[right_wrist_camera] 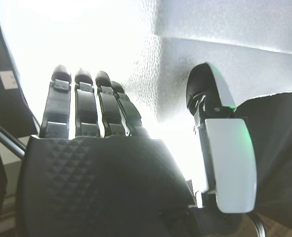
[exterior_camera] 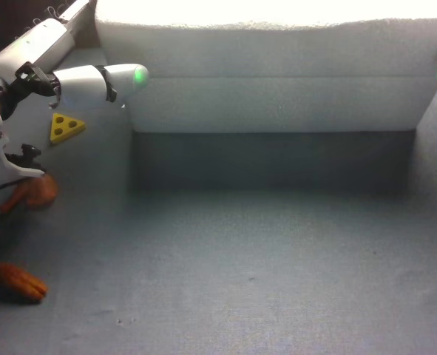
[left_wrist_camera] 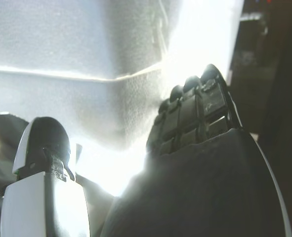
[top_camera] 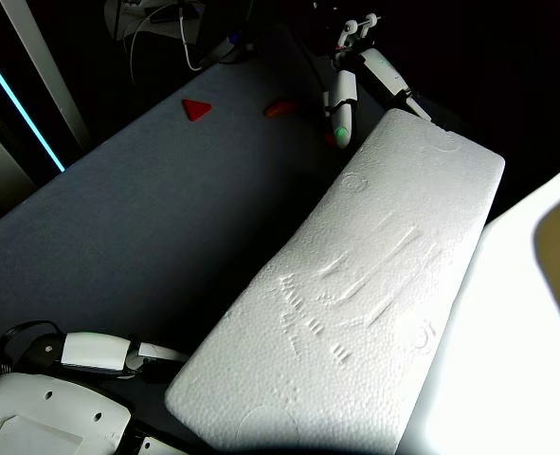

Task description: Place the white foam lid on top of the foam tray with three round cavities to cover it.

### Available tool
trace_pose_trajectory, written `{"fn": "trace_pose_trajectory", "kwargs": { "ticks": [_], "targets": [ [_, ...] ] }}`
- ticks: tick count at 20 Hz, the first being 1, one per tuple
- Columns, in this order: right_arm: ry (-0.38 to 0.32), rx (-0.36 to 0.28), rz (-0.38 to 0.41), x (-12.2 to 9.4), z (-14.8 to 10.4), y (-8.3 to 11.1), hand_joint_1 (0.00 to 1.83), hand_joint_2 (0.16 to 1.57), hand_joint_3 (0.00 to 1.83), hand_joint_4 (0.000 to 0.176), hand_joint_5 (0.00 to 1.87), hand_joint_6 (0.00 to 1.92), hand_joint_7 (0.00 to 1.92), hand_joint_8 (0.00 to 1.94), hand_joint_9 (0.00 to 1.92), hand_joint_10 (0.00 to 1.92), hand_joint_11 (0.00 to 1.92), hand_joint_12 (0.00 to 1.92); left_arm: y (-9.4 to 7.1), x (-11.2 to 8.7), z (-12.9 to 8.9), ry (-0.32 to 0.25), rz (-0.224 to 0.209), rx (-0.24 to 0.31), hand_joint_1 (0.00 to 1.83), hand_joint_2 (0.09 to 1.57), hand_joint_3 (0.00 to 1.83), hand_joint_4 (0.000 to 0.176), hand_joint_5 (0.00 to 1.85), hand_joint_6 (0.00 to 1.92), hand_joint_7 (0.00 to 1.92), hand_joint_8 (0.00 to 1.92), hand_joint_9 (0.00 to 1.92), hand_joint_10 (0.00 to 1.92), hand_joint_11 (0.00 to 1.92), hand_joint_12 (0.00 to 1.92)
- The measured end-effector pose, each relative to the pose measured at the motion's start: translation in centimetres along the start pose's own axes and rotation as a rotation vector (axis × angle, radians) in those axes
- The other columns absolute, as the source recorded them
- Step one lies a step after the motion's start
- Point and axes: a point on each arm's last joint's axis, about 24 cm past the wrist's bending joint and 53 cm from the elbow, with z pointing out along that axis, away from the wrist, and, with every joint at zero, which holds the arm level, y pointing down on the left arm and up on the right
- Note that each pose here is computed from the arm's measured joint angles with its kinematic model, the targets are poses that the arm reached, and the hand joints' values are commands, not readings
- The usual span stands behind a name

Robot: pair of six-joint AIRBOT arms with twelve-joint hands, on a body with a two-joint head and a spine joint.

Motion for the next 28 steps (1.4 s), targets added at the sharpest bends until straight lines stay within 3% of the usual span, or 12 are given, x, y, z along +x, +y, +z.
{"fn": "trace_pose_trajectory", "kwargs": {
  "ticks": [4, 5, 6, 7, 9, 12, 14, 16, 20, 23, 26, 28],
  "targets": [
    [-0.009, -0.005, -0.007, -0.5, -0.2, 0.2, 0.46, 1.2, 0.0, 0.0, 0.0, 0.0, 0.0, 0.0, 0.0, 0.0, 0.0, 0.0, -0.9, -0.2, 0.2, -0.002, 0.008, 0.022, 0.53, 1.06, 0.0, 0.03, 0.03, 0.01, 0.0, 0.0, 0.0, 0.0, 0.01, 0.02],
    [-0.013, -0.009, -0.006, -0.6, -0.2, 0.3, 0.45, 1.21, 0.01, 0.0, 0.0, 0.0, 0.0, 0.0, 0.0, 0.0, 0.05, 0.03, -1.1, -0.3, 0.2, -0.005, 0.007, 0.03, 0.54, 1.05, 0.01, 0.035, 0.02, 0.02, 0.0, 0.0, 0.0, 0.0, 0.01, 0.26],
    [-0.014, -0.01, -0.007, -0.6, -0.2, 0.3, 0.45, 1.21, 0.01, 0.0, 0.0, 0.0, 0.0, 0.0, 0.0, 0.0, 0.05, 0.03, -1.2, -0.3, 0.2, -0.006, 0.007, 0.032, 0.54, 1.05, 0.01, 0.035, 0.02, 0.02, 0.0, 0.0, 0.0, 0.0, 0.01, 0.26],
    [-0.014, -0.01, -0.007, -0.6, -0.2, 0.3, 0.44, 1.2, 0.0, 0.0, 0.0, 0.0, 0.0, 0.0, 0.0, 0.0, 0.06, 0.04, -1.1, -0.3, 0.2, -0.005, 0.008, 0.032, 0.54, 1.06, 0.01, 0.02, 0.03, 0.01, 0.0, 0.0, 0.0, 0.0, 0.0, 0.23],
    [-0.015, -0.011, -0.007, -0.6, -0.2, 0.3, 0.44, 1.21, 0.0, 0.0, 0.0, 0.0, 0.0, 0.0, 0.0, 0.0, 0.0, 0.36, -1.2, -0.3, 0.2, -0.006, 0.007, 0.032, 0.51, 1.05, 0.0, 0.028, 0.02, 0.0, 0.0, 0.0, 0.0, 0.0, 0.0, 0.02],
    [-0.013, -0.008, -0.021, -0.9, -0.1, 0.1, 0.45, 1.2, 0.0, 0.0, 0.0, 0.0, 0.0, 0.0, 0.0, 0.0, 0.0, 0.17, -1.1, -0.3, 0.2, -0.003, 0.01, 0.029, 0.53, 1.06, 0.0, 0.026, 0.04, 0.01, 0.0, 0.0, 0.0, 0.0, 0.04, 0.03],
    [-0.009, -0.002, -0.031, -1.0, 0.0, -0.1, 0.43, 1.2, 0.0, 0.0, 0.0, 0.0, 0.0, 0.0, 0.0, 0.0, 0.0, 0.18, -0.9, -0.2, 0.3, 0.0, 0.012, 0.023, 0.53, 1.06, 0.0, 0.028, 0.03, 0.01, 0.0, 0.0, 0.0, 0.0, 0.01, 0.23],
    [-0.005, 0.004, -0.031, -1.0, 0.0, -0.3, 0.52, 1.19, 0.0, 0.0, 0.0, 0.0, 0.0, 0.0, 0.0, 0.0, 0.0, 0.47, -0.6, 0.0, 0.4, 0.004, 0.016, 0.015, 0.53, 1.07, 0.0, 0.013, 0.04, 0.0, 0.0, 0.0, 0.0, 0.0, 0.0, 0.4],
    [-0.003, 0.014, -0.029, -0.9, 0.2, -0.6, 0.56, 1.1, 0.0, 0.0, 0.0, 0.0, 0.0, 0.0, 0.0, 0.0, 0.0, 0.01, -0.3, 0.0, 0.5, 0.002, 0.015, 0.008, 0.51, 1.06, 0.0, 0.001, 0.04, 0.0, 0.0, 0.0, 0.0, 0.0, 0.0, 0.24],
    [-0.003, 0.017, -0.027, -0.8, 0.3, -0.7, 0.57, 1.1, 0.0, 0.0, 0.0, 0.0, 0.0, 0.0, 0.0, 0.0, 0.0, 0.0, -0.1, -0.2, 0.6, 0.0, 0.019, 0.002, 0.51, 1.05, 0.0, 0.013, 0.03, 0.0, 0.0, 0.0, 0.0, 0.0, 0.0, 0.1],
    [-0.002, 0.021, -0.029, -0.8, 0.4, -0.9, 0.56, 1.11, 0.0, 0.0, 0.0, 0.0, 0.0, 0.0, 0.0, 0.0, 0.0, 0.0, 0.0, -0.2, 0.5, -0.004, 0.015, 0.0, 0.52, 1.06, 0.0, 0.003, 0.03, 0.0, 0.0, 0.0, 0.0, 0.0, 0.0, 0.46],
    [0.0, 0.021, -0.03, -0.7, 0.4, -0.9, 0.55, 1.12, 0.01, 0.0, 0.0, 0.0, 0.0, 0.0, 0.0, 0.0, 0.0, 0.0, 0.0, -0.2, 0.3, -0.005, 0.011, 0.0, 0.53, 1.06, 0.0, 0.007, 0.03, 0.0, 0.0, 0.0, 0.0, 0.0, 0.0, 0.4]
  ]
}}
